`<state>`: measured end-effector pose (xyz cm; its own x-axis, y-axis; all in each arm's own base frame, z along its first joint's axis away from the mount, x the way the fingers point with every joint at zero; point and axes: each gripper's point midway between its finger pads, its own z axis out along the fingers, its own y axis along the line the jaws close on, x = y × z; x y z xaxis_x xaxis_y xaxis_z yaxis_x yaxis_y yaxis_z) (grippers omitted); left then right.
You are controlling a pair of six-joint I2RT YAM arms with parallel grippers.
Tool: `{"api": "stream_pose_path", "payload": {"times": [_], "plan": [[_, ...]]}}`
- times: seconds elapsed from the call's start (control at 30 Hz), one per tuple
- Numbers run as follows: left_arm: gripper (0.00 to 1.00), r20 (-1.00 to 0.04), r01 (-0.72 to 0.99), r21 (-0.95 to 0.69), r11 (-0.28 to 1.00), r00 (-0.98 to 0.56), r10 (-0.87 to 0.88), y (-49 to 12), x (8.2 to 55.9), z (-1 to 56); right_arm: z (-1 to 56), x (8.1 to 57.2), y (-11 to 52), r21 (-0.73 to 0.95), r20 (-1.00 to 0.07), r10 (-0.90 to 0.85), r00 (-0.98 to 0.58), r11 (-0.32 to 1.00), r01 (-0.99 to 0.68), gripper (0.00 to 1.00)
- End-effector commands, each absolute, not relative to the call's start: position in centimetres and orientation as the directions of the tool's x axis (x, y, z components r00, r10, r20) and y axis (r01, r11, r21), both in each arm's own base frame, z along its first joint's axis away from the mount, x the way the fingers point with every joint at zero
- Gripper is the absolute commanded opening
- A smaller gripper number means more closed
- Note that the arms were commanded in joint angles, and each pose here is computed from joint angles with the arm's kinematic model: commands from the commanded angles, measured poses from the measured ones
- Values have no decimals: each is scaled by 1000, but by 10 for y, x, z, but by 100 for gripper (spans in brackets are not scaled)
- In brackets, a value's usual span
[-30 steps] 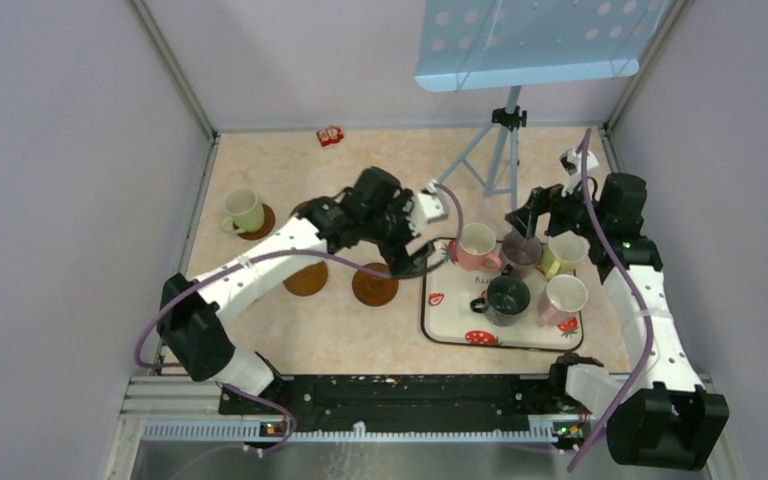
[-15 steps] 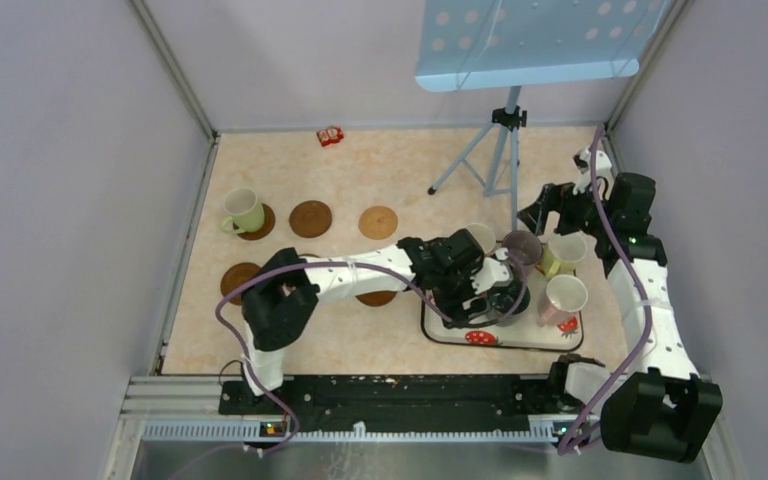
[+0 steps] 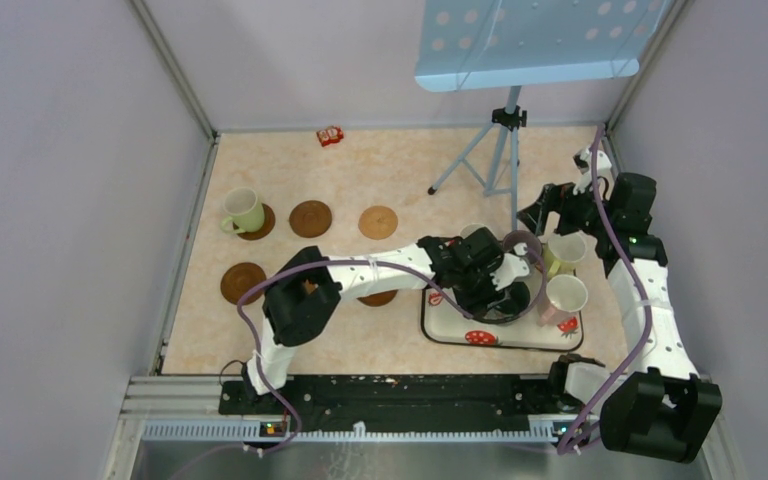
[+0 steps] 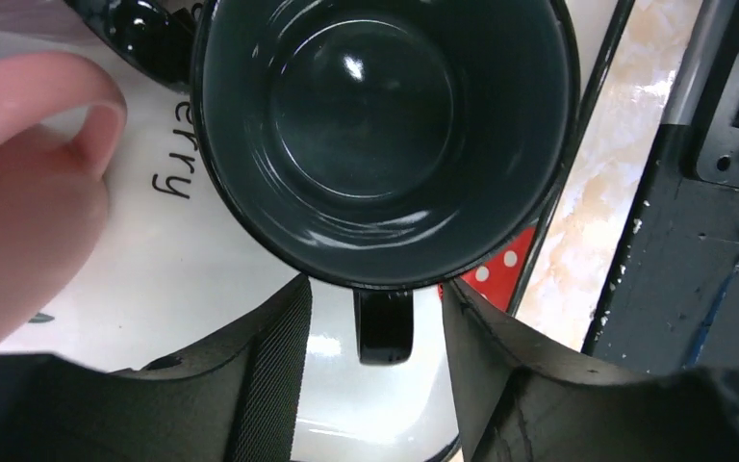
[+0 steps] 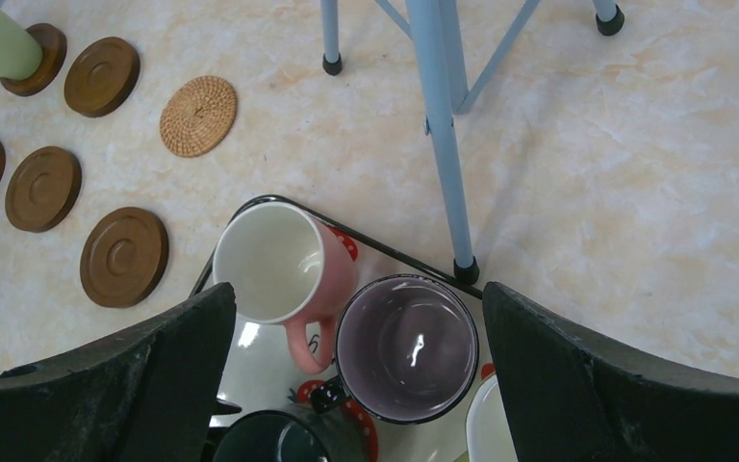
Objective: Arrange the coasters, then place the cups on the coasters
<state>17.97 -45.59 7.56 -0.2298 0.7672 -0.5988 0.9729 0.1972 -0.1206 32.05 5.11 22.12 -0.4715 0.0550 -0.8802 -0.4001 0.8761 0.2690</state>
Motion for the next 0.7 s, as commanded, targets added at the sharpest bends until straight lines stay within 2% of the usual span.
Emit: {"api": "stream_pose_path", "payload": {"times": [0.0, 0.3, 0.5, 0.67], "plan": [[55, -629, 974, -132, 184, -226, 744, -476, 182, 82, 254, 326, 46, 218, -919, 42, -393, 883, -415, 97], [38, -614, 975, -126, 181, -220, 758, -476, 182, 75, 253, 328, 41, 216, -916, 48, -399, 896, -388, 97], [18, -621, 977, -122, 175, -213, 754, -468, 179, 86, 251, 328, 40, 216, -915, 47, -400, 897, -386, 97], [5, -651, 984, -111, 138, -177, 738, -447, 170, 108, 251, 327, 41, 217, -915, 45, -401, 893, -394, 97]]}}
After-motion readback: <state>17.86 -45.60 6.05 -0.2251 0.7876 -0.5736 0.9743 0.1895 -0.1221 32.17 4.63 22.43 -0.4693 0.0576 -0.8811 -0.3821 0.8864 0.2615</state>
